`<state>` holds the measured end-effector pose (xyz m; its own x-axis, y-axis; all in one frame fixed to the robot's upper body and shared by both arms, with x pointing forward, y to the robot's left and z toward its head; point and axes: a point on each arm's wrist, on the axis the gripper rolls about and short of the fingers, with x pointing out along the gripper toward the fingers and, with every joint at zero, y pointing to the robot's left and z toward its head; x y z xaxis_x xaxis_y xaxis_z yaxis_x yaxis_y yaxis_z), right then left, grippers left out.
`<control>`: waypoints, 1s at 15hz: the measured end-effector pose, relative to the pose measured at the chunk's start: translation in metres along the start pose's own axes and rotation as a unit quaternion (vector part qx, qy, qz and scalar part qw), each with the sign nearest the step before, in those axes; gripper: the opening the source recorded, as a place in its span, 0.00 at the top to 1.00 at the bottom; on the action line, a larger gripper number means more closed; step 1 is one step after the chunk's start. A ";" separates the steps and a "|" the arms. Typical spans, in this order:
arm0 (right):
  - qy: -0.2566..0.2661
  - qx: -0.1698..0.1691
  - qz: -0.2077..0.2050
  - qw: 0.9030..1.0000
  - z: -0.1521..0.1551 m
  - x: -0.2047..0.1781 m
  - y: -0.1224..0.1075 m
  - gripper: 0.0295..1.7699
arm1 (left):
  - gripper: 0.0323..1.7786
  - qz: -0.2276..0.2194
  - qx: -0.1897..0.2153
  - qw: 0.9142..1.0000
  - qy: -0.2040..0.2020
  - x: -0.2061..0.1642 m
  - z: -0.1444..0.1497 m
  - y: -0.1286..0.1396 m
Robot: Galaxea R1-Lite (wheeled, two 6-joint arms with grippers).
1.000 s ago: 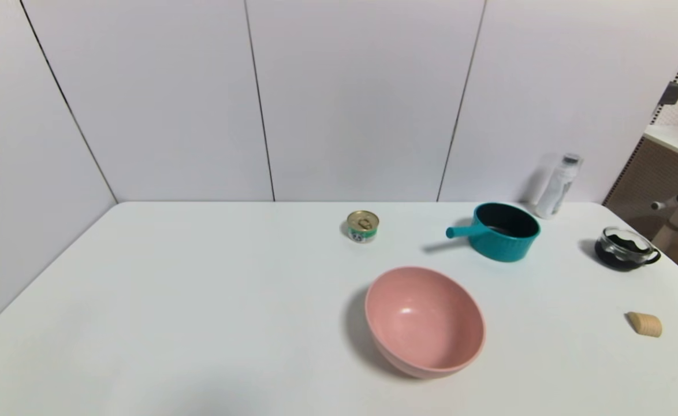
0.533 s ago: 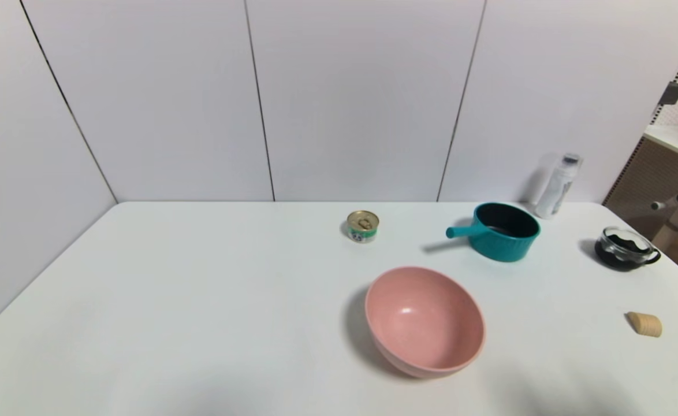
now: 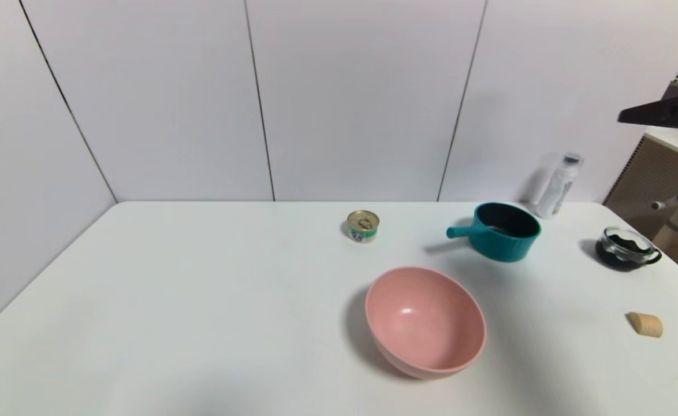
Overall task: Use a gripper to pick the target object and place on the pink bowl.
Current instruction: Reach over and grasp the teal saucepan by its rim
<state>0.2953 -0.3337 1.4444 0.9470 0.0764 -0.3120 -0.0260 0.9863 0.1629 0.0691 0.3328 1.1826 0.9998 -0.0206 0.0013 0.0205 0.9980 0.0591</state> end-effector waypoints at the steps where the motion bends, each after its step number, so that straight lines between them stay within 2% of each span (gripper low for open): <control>1: 0.038 0.017 -0.007 0.999 0.004 0.020 -0.001 0.04 | 0.05 0.000 0.000 1.000 0.000 0.000 0.000 0.000; 3: 0.131 0.051 -0.028 0.990 -0.004 0.060 -0.005 0.04 | 0.05 0.000 0.000 1.000 0.000 0.000 0.000 0.000; 5: 0.204 0.075 -0.048 0.975 -0.019 0.093 -0.010 0.04 | 0.05 0.000 0.000 1.000 0.000 0.000 0.000 0.000; 10: 0.264 0.114 -0.065 0.956 -0.041 0.146 -0.017 0.04 | 0.05 0.000 0.000 1.000 0.000 0.000 0.000 0.000; 15: 0.293 0.125 -0.079 0.945 -0.057 0.178 -0.025 0.04 | 0.05 0.000 0.000 1.000 0.000 0.000 0.000 0.000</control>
<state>0.4464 -0.3361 1.3315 0.5916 0.0704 -0.8032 0.2467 0.9326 0.2634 0.0691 0.3328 1.1826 0.9998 -0.0215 0.0013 0.0214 0.9980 0.0596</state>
